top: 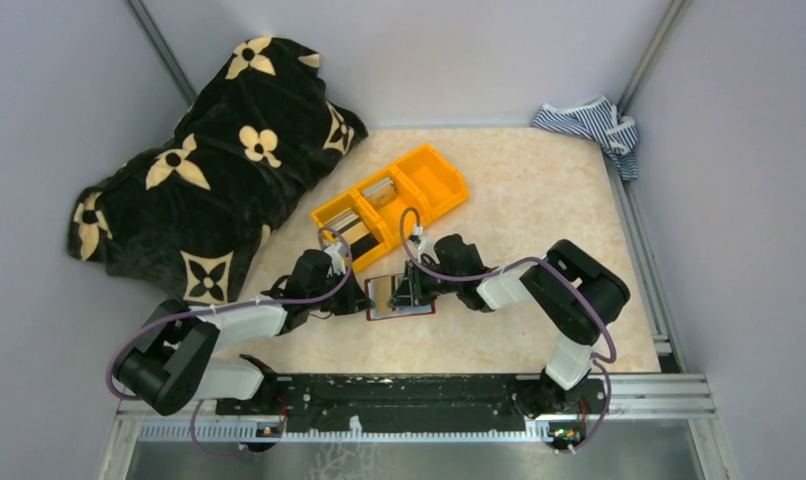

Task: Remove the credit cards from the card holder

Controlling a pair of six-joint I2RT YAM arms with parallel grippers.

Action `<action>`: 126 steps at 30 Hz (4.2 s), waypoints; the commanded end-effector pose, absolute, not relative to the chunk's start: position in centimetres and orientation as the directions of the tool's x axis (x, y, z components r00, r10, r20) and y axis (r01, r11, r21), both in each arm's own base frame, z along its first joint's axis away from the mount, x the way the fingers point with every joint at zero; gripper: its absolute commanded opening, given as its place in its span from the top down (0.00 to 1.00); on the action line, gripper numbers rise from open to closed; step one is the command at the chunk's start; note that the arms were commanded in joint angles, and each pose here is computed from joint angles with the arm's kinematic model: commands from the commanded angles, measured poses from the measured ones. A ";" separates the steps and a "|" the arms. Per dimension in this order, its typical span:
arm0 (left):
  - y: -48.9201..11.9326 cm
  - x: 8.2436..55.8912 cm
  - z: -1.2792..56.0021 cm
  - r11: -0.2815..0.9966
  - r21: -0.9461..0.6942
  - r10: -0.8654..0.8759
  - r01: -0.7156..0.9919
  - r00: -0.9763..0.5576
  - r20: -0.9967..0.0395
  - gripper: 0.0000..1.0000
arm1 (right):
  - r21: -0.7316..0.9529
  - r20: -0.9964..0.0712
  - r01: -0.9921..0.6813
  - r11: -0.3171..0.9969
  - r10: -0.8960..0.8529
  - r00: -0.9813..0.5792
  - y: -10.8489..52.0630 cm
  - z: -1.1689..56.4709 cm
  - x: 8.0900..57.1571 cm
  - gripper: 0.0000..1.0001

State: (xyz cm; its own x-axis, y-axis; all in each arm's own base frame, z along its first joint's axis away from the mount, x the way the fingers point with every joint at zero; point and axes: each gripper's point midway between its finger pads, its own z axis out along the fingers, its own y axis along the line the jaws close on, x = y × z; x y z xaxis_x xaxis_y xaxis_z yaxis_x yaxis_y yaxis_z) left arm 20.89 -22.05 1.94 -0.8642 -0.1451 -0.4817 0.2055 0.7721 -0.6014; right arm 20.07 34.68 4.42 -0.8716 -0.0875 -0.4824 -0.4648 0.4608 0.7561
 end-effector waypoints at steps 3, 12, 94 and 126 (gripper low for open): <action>-20.2 19.0 -1.0 0.835 -0.523 -0.084 0.169 -0.901 -0.426 0.83 | 0.743 -0.543 -0.515 0.428 -0.065 -0.837 34.7 6.5 20.9 0.82; -20.1 18.9 -1.0 0.835 -0.522 -0.080 0.176 -0.899 -0.430 0.83 | 0.726 -0.532 -0.493 0.479 -0.064 -0.844 33.3 5.4 21.3 0.82; -28.3 22.9 20.5 0.241 -0.616 -0.421 0.750 -0.491 -0.763 0.65 | 0.695 -0.718 -0.673 0.254 0.180 -0.673 31.1 19.6 22.9 1.00; -28.9 24.5 21.1 0.245 -0.637 -0.442 0.731 -0.501 -0.744 1.00 | 0.713 -0.700 -0.664 0.225 0.169 -0.694 31.6 18.3 22.8 1.00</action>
